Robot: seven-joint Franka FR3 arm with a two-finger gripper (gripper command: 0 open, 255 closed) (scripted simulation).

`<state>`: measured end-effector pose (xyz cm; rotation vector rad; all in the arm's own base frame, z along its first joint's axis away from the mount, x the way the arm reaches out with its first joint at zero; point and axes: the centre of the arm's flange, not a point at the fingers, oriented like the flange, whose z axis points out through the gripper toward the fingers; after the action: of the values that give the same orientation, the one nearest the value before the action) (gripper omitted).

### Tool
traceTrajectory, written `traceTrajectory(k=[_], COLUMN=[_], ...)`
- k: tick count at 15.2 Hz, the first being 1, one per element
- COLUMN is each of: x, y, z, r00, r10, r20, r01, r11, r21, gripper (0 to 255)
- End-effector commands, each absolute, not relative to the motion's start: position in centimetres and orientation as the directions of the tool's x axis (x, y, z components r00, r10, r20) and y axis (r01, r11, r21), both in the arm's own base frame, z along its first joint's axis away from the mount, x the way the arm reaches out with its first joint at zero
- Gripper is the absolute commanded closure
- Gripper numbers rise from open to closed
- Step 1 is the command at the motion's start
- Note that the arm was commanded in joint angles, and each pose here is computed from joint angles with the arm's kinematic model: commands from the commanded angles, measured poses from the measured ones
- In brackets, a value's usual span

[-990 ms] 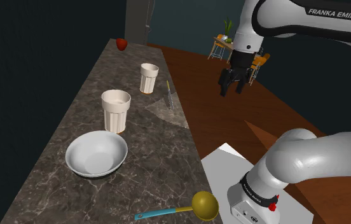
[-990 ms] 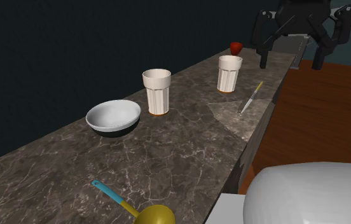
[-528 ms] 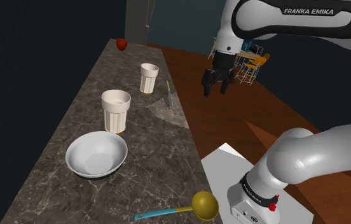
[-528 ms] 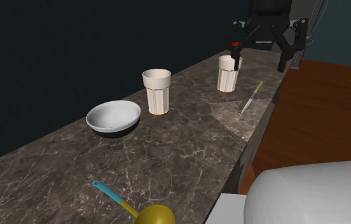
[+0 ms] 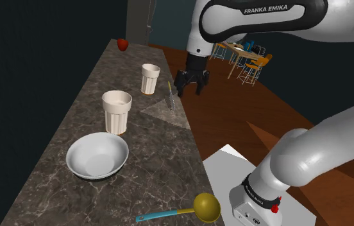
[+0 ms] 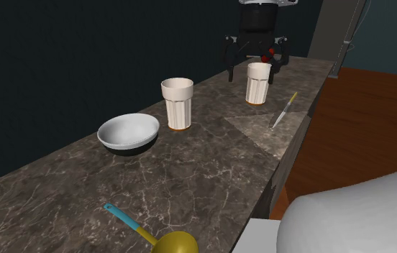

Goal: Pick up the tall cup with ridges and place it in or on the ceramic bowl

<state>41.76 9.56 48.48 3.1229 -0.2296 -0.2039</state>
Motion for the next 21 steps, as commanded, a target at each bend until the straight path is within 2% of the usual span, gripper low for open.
traceTrajectory(k=[1, 17, 21], x=[43.6, 57.8, 58.0], y=[11.3, 24.7, 25.0], z=[47.9, 42.5, 40.9], r00=[0.982, 0.989, 0.989], r10=[-0.141, -0.105, -0.104], r20=[-0.125, -0.102, -0.102], r01=[-0.142, -0.111, -0.110], r11=[-0.990, -0.992, -0.992], r21=[0.004, -0.055, -0.056], gripper=[0, 0, 0])
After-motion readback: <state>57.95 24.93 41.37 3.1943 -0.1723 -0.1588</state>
